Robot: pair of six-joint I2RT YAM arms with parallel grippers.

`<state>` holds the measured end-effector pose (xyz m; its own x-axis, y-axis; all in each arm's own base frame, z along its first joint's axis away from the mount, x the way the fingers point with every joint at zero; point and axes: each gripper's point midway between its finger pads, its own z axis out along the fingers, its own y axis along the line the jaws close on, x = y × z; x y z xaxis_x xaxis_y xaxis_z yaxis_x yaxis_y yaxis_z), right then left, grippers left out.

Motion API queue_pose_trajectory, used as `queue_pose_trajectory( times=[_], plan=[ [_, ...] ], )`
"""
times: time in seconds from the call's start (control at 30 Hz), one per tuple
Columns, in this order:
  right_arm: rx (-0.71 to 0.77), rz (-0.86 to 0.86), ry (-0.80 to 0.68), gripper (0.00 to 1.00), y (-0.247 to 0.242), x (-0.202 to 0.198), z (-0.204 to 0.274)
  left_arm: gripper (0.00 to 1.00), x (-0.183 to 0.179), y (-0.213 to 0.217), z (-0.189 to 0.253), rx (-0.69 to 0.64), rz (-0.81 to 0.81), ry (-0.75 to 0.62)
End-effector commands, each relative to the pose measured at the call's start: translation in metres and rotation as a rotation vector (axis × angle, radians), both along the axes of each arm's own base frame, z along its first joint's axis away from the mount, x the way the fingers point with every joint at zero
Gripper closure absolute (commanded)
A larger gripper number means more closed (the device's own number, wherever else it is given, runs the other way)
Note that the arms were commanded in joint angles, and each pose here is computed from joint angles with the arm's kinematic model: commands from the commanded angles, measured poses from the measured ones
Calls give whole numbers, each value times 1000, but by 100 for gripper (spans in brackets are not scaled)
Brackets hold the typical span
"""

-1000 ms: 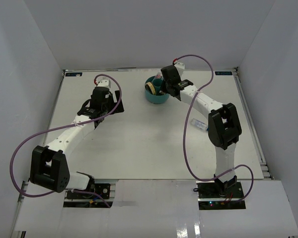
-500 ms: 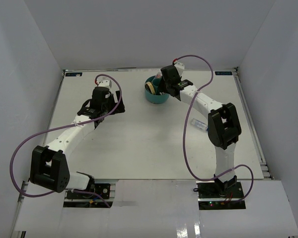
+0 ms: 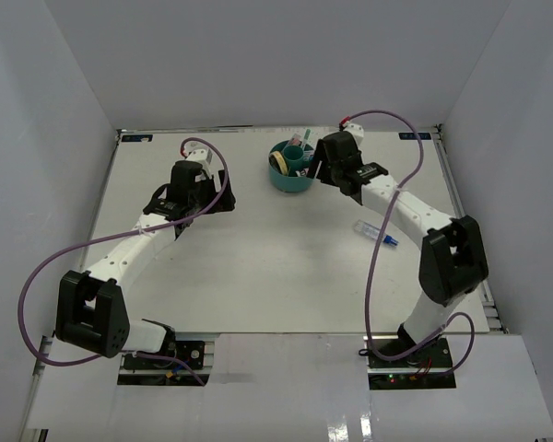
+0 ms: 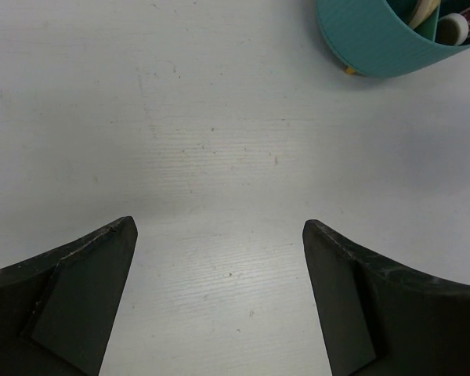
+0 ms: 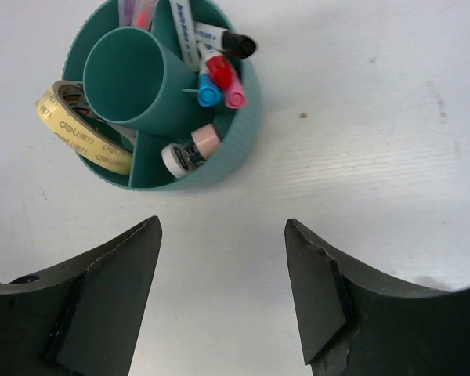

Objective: Sort the stationery into containers
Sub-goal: Pick up the stationery from the center of the board.

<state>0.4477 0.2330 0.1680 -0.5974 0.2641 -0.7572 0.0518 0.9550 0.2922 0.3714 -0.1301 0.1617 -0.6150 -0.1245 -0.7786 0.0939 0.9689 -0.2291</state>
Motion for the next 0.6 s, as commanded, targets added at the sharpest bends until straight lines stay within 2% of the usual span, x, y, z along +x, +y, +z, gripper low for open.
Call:
queue_pose_trajectory(
  times=[0.0, 0.1, 0.13, 0.2, 0.23, 0.33, 0.37, 0.57],
  plan=[
    [-12, -29, -63, 26, -39, -17, 23, 2, -3, -12, 14, -37, -79, -43],
    [4, -74, -111, 24, -76, -35, 42, 2, -7, -20, 18, -55, -138, -50],
    [-9, -86, -70, 24, -87, -47, 21, 2, -9, -26, 21, -72, -177, -57],
    [36, -145, -67, 21, -114, -57, 20, 2, -13, -31, 23, -83, -215, -65],
    [31, -161, -19, 21, -125, -70, -3, 2, -13, -34, 22, -91, -228, -64],
    [63, -251, -11, 22, -158, -84, -12, 2, -14, -36, 20, -98, -241, -54],
    [55, -287, 20, 22, -171, -93, -28, 2, -14, -38, 19, -104, -249, -49],
    [109, -404, 129, 24, -207, -131, -77, 2, -15, -39, 18, -106, -256, -44]
  ],
)
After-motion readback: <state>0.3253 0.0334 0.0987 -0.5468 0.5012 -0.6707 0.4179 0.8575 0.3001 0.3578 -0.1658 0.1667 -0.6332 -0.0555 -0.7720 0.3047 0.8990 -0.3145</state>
